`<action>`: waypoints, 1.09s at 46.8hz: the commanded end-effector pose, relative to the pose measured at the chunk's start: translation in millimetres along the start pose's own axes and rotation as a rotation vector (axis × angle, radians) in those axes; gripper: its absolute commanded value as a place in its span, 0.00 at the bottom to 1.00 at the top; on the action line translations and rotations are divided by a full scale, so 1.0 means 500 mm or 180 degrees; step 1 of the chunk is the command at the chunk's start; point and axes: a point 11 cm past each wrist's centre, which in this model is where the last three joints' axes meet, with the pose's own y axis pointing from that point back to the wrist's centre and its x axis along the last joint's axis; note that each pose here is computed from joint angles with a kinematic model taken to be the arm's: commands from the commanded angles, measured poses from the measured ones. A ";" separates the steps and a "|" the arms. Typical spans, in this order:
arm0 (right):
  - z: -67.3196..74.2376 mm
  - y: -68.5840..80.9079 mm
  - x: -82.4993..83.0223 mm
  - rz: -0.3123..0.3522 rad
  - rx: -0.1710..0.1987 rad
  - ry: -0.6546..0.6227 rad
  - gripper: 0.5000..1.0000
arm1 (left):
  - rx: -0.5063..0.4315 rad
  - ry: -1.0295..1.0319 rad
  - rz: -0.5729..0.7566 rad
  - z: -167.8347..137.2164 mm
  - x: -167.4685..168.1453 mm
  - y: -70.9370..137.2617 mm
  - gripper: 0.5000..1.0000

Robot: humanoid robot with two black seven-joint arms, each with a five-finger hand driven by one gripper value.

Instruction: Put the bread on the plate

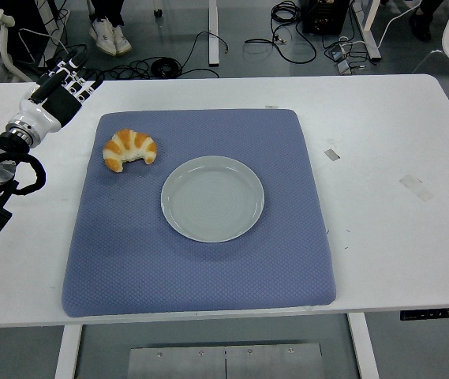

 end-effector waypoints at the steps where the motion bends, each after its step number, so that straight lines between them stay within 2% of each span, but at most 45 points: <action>1: 0.000 0.000 0.000 0.0002 0.0000 0.0000 1.00 | -0.0027 -0.0010 -0.0007 0.008 0.002 0.002 0.96; 10: 0.000 0.000 0.000 0.0002 0.0000 0.0000 1.00 | -0.0190 -0.0099 0.0042 0.054 0.025 0.019 0.96; 17: 0.000 0.000 0.000 -0.0002 0.0000 -0.0006 1.00 | -0.0309 -0.0089 0.0026 0.051 0.030 0.023 0.96; 29: 0.000 0.000 -0.001 -0.0002 0.0000 -0.0006 1.00 | -0.0884 0.0043 -0.0099 0.035 -0.001 0.013 0.96; 51: 0.000 0.000 -0.001 -0.0003 0.0000 -0.0002 1.00 | -0.0882 -0.0040 -0.0102 0.040 0.005 0.018 0.96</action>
